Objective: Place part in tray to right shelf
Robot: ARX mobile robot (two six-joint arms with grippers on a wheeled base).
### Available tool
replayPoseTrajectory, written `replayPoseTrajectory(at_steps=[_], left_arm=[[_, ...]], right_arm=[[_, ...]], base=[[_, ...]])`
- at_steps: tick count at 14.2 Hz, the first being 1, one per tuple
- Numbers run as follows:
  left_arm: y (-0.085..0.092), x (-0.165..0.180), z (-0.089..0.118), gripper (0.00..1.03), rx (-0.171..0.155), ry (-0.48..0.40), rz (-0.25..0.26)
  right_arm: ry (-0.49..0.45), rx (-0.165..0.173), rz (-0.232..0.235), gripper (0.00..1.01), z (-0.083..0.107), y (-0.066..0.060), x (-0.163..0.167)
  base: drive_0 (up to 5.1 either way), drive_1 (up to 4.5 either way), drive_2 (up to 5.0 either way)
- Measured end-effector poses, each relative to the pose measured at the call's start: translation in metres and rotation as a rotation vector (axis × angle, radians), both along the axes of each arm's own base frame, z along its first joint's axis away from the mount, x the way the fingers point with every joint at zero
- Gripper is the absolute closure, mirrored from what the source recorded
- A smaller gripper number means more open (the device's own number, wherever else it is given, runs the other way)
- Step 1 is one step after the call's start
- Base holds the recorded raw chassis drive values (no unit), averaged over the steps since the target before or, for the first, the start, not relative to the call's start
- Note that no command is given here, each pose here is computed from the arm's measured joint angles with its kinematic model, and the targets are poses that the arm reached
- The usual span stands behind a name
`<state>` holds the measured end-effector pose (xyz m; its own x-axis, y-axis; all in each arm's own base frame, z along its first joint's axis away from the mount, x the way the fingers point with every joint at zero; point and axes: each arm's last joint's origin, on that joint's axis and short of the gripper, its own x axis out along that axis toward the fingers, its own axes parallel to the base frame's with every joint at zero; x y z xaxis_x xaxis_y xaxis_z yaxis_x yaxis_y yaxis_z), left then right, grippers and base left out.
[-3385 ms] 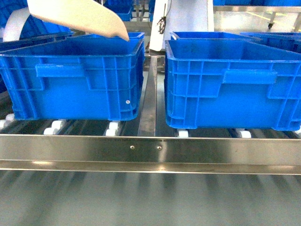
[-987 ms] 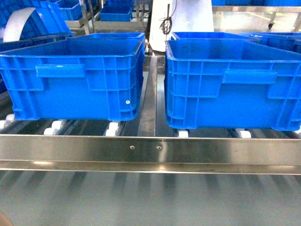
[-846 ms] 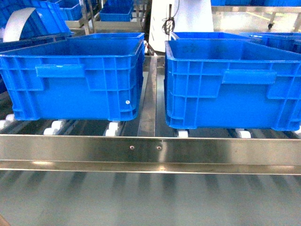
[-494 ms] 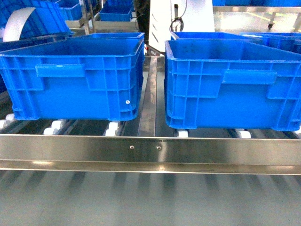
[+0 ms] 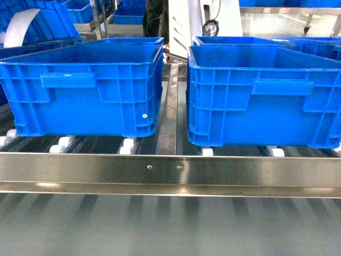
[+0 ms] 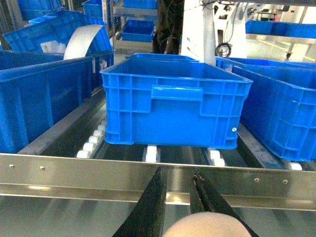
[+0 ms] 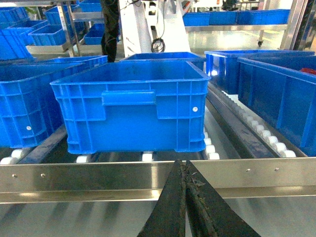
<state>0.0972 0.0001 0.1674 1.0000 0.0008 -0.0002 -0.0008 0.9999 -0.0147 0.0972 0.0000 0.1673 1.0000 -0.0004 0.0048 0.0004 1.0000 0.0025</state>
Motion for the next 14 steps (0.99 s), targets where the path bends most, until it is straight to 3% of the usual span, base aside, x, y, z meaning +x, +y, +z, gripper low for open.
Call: replayPoseTrajectory(at_steps=[4,10,11,14], left_arm=[[0.0,0.0,0.0,0.91,0.0,0.0,0.0],[0.0,0.0,0.0,0.91,0.0,0.0,0.0],[0.0,0.0,0.0,0.91,0.0,0.0,0.0],[0.0,0.0,0.0,0.91,0.0,0.0,0.0]], right_arm=[[0.0,0.0,0.0,0.98,0.0,0.0,0.0],[0.0,0.0,0.0,0.09,0.0,0.0,0.0],[0.0,0.0,0.0,0.01,0.0,0.0,0.0],[0.0,0.0,0.0,0.03,0.0,0.0,0.0]], base=[[0.0,0.0,0.0],[0.0,0.0,0.0],[0.0,0.0,0.0],[0.0,0.0,0.0]])
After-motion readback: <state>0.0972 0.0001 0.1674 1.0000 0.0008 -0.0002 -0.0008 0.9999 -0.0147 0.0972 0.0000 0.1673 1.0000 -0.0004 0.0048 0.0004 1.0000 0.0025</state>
